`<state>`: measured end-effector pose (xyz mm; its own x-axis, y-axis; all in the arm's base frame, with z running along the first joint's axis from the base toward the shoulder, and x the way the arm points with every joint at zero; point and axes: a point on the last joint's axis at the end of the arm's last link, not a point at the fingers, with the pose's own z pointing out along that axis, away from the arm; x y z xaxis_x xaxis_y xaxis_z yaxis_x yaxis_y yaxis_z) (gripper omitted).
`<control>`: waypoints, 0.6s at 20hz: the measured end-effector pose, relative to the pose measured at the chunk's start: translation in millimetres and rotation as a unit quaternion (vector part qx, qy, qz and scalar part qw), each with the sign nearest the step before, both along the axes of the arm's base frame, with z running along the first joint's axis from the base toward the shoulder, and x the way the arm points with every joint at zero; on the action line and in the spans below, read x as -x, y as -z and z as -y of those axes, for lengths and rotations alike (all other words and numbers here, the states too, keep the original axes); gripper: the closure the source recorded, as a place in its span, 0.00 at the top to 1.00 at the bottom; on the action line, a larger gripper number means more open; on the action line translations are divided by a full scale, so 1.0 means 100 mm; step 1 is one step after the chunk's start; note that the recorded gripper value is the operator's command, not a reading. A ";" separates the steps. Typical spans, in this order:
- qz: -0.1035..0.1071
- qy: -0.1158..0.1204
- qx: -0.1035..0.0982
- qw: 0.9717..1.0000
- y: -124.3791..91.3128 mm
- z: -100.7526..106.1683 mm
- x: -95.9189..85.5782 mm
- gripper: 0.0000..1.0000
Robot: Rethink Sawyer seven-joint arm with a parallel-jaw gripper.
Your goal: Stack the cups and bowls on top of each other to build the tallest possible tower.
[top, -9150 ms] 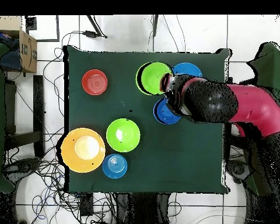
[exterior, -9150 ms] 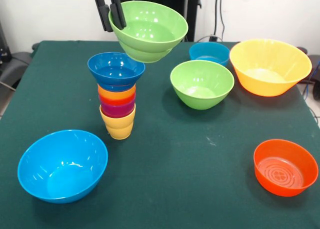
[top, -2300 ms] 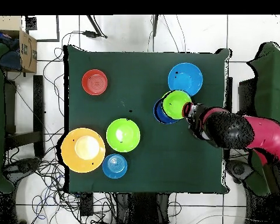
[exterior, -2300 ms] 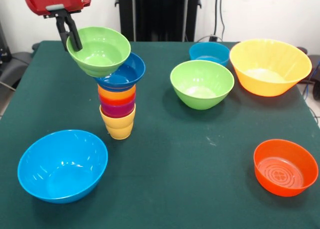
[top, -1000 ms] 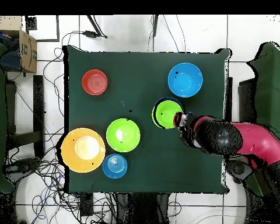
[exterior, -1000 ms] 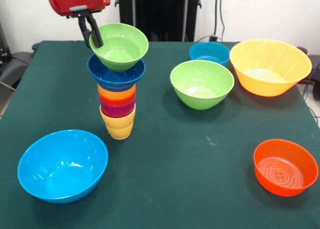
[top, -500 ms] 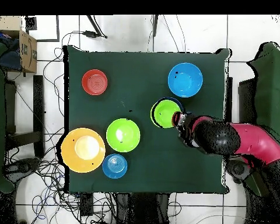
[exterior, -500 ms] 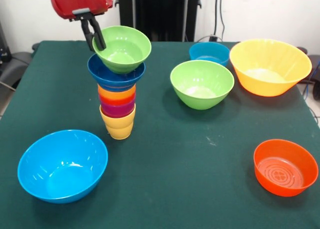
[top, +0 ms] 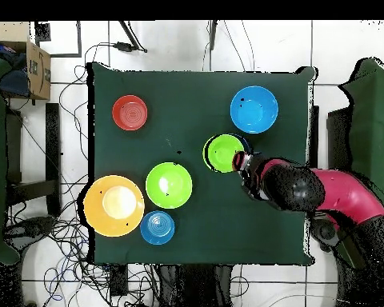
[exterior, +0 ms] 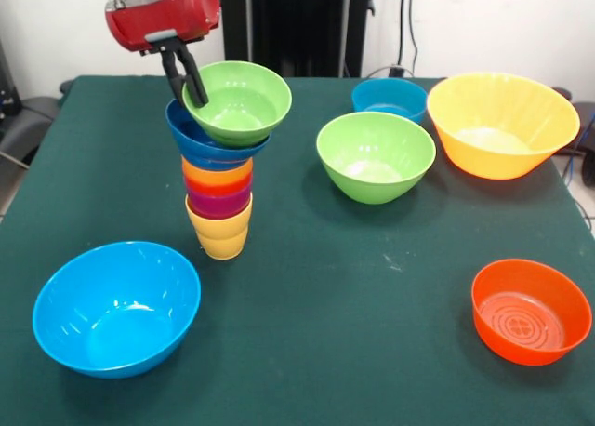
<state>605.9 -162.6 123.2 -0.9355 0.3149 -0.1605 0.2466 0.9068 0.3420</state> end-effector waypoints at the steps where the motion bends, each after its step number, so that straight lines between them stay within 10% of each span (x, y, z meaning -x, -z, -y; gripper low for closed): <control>1: 0.000 0.000 -0.001 1.000 0.00 0.00 0.00 0.00; 12: 0.000 0.005 -0.002 1.000 0.02 0.05 0.02 0.00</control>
<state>604.0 -167.5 121.5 -0.9323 0.3253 -0.1581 0.2562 0.9025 0.3462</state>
